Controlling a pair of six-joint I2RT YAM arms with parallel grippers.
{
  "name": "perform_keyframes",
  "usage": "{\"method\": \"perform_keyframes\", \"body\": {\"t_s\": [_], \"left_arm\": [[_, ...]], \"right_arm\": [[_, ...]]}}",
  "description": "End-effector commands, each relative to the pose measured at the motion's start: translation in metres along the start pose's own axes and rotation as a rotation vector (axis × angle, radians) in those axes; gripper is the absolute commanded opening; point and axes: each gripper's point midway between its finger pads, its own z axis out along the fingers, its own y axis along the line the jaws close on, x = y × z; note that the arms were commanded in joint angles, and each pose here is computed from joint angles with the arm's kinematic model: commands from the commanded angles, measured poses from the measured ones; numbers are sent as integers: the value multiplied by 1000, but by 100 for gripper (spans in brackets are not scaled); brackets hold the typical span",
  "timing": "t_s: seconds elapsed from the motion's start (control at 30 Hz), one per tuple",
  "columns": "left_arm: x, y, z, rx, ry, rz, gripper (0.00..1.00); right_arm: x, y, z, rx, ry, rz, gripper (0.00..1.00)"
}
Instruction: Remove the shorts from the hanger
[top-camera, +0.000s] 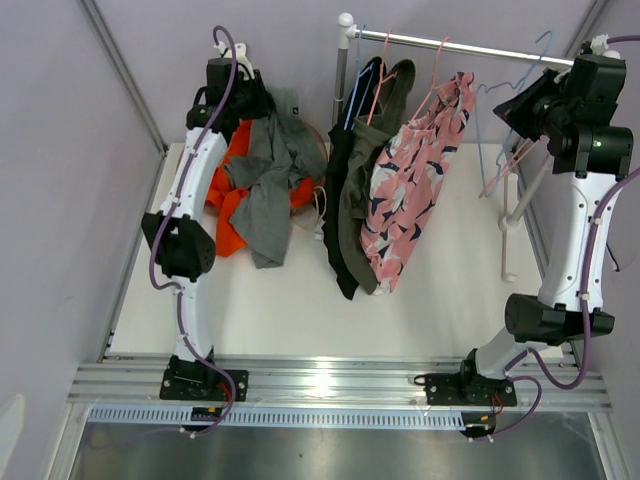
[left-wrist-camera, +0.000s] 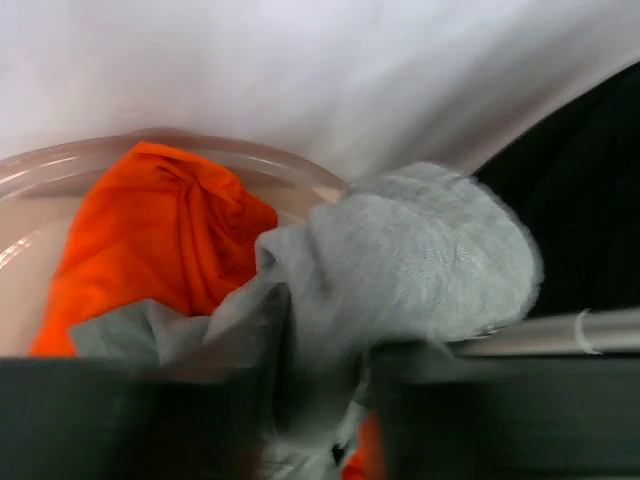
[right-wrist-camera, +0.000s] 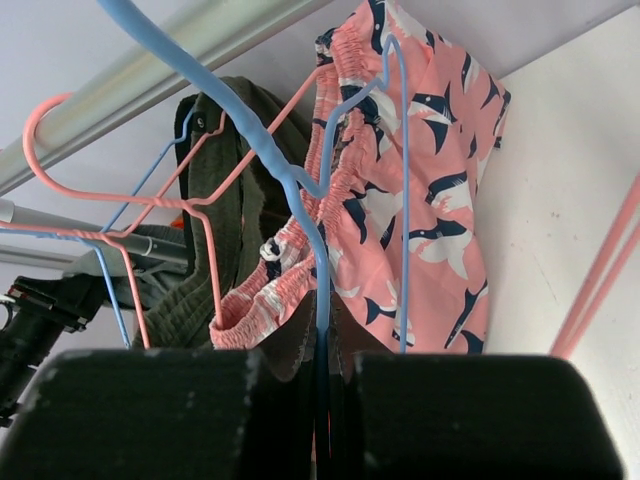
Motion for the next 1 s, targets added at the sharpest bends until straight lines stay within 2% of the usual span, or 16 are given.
{"method": "perform_keyframes", "body": {"t_s": [0.0, 0.03, 0.07, 0.1, 0.13, 0.2, 0.37, 0.4, 0.53, 0.6, 0.67, 0.7, 0.73, 0.8, 0.83, 0.97], "left_arm": [[-45, 6, -15, -57, -146, -22, 64], [-35, 12, -9, -79, -121, -32, 74], [-18, 25, 2, -129, -81, -54, 80], [-11, 32, 5, -153, -64, -64, 94], [-5, 36, 9, -164, -46, -78, 99], [10, 44, 13, -191, 1, -92, 99], [3, 37, -11, -202, -5, -131, 99], [-17, 27, -32, -183, -51, -130, 99], [-28, 8, -70, -133, -91, -118, 99], [-26, 3, -82, -125, -89, -112, 99], [-43, -9, -109, -99, -136, -94, 99], [-40, -10, -114, -98, -133, -79, 99], [-50, -16, -129, -86, -161, -73, 99], [-52, -22, -142, -65, -163, -66, 99], [-59, -28, -154, -42, -180, -62, 99], [-58, -44, -179, 31, -185, -36, 99]], "right_arm": [[-12, 5, 4, -28, -43, -17, 0], [-13, 5, 4, -29, -44, -17, 0], [-13, 5, 5, -28, -45, -17, 0], [-12, 4, 6, -25, -43, -16, 0], [-12, 3, 8, -22, -42, -17, 0], [-12, 1, 12, -19, -38, -22, 0], [-15, -4, 27, -9, -40, -27, 0], [-16, -5, 30, -10, -44, -28, 0], [-14, -14, 46, 14, -20, -10, 0], [-12, -15, 46, 17, -11, -4, 0], [-9, -15, 37, 16, -9, 1, 3], [-9, -15, 33, 20, -15, 2, 16], [-4, -18, 32, 28, -8, 4, 50], [-12, -13, 9, 21, -67, -5, 94], [-8, -18, 6, 36, -64, -10, 100], [-13, -27, -28, 108, -112, -41, 100]]}}
